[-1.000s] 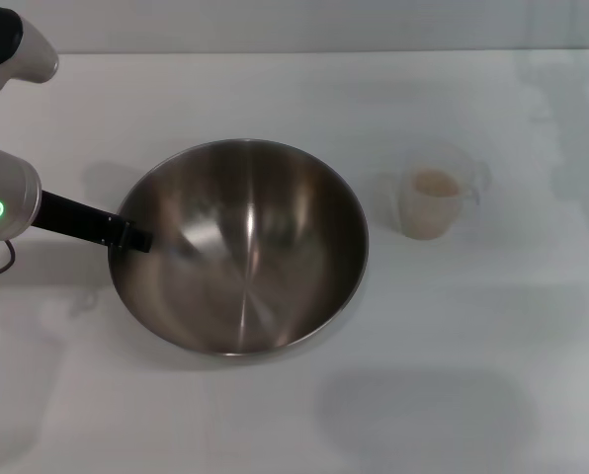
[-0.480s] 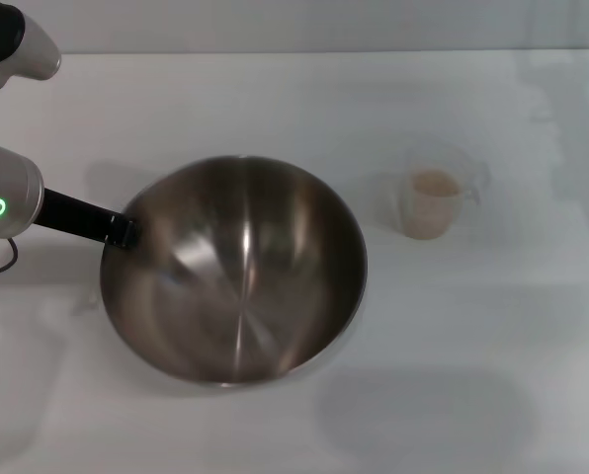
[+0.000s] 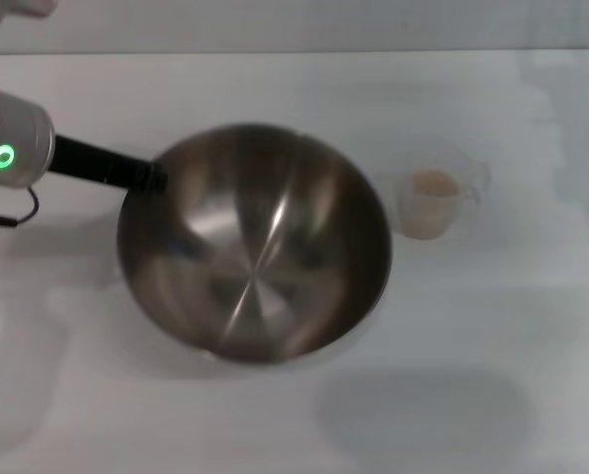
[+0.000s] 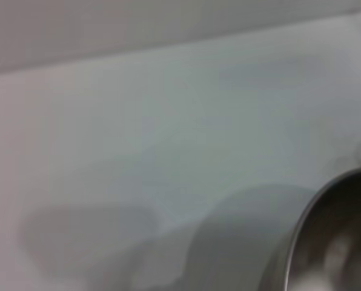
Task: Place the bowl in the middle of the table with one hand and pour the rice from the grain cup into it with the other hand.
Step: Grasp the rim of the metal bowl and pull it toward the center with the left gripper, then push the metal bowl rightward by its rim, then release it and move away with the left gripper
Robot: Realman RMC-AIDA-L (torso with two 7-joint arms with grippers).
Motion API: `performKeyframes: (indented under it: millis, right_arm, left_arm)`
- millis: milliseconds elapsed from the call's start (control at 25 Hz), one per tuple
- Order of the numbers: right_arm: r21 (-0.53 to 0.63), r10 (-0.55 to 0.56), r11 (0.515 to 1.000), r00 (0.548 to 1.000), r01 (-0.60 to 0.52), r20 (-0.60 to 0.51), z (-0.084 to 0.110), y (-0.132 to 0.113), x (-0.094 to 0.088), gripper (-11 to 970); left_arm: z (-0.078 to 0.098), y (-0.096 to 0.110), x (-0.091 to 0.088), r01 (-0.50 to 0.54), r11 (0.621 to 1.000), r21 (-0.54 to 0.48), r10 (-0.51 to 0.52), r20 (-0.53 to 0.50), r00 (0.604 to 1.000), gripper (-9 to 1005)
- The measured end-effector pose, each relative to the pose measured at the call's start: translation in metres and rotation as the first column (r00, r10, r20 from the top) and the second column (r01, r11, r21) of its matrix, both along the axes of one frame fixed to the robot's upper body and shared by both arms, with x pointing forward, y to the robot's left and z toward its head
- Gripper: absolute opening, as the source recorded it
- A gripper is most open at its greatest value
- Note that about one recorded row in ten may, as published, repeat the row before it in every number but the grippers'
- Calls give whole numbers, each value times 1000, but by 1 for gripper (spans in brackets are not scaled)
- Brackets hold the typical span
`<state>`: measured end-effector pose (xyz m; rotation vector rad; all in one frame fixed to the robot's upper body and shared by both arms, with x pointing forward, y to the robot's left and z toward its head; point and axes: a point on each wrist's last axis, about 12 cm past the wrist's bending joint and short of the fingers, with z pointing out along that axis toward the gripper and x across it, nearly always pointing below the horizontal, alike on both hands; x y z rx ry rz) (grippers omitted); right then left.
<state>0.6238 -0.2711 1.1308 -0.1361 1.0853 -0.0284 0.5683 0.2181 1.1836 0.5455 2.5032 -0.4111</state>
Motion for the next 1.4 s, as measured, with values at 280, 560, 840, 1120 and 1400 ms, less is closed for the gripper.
performKeyframes:
  millis: [280, 560, 840, 1120, 1400]
  right_arm:
    - [0, -2, 1000, 1000, 2, -1, -1, -1, -1, 550]
    - [-4, -3, 1000, 1000, 3, -4, -2, -3, -3, 550]
    - [-4, -2, 1000, 1000, 2, -4, -2, -3, -3, 550]
    - [-6, -1, 1000, 1000, 1, -5, -3, -3, -3, 551]
    - [-6, 0, 1000, 1000, 0, -4, -2, -3, -3, 551]
  left_arm:
    - [20, -33, 21, 71, 997, -8, -70, 81, 994, 39]
    - [3, -49, 44, 77, 997, 29, -78, 54, 996, 39]
    - [-12, -47, 54, 55, 997, 59, -56, 18, 998, 40]
    - [-19, -41, 57, 37, 998, 56, -36, -9, 999, 43]
    - [-23, -35, 62, 3, 999, 32, -2, -46, 999, 65]
